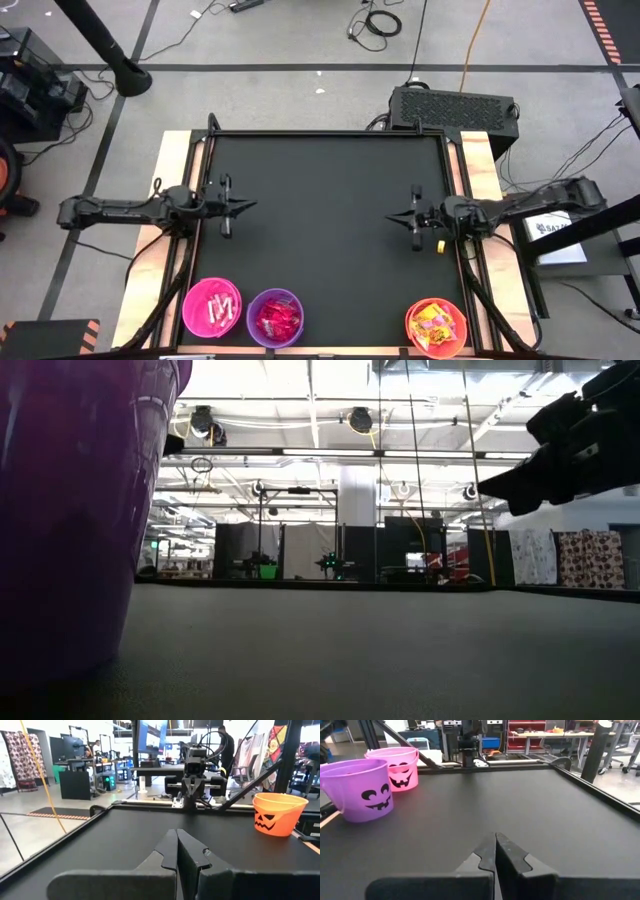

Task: Sort candy by brand, put in halloween buckets
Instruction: Return to Home Position

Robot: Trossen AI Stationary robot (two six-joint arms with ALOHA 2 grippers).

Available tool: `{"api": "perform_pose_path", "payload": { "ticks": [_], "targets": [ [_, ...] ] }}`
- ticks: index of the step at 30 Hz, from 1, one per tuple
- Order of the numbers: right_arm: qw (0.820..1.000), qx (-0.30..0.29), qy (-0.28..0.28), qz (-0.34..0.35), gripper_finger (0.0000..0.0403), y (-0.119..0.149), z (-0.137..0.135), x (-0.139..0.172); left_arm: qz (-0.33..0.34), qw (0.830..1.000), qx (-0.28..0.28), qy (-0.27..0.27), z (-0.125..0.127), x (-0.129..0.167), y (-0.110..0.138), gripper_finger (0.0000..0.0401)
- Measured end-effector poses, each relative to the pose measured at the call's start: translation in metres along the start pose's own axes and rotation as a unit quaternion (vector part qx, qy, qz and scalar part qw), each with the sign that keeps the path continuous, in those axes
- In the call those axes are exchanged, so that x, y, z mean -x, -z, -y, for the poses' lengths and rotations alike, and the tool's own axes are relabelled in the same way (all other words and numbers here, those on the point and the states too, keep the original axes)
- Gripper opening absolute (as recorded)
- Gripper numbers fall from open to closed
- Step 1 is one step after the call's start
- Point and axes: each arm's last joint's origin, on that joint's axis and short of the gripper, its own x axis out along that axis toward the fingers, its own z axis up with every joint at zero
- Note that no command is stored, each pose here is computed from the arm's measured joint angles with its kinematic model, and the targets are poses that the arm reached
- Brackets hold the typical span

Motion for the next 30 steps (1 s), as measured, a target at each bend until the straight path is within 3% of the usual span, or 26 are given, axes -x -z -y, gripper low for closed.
{"api": "perform_pose_path", "payload": {
  "ticks": [17,30],
  "targets": [
    [0.999,-0.022,-0.029,0.009,0.0000,-0.002,0.002,0.026,0.013,1.000,0.009,-0.007,-0.001,0.015,-0.001,0.0001],
    [0.995,0.004,-0.072,0.076,0.0000,-0.011,0.001,0.040,-0.010,1.000,0.000,0.007,0.000,0.019,0.004,0.0001]
  ]
}}
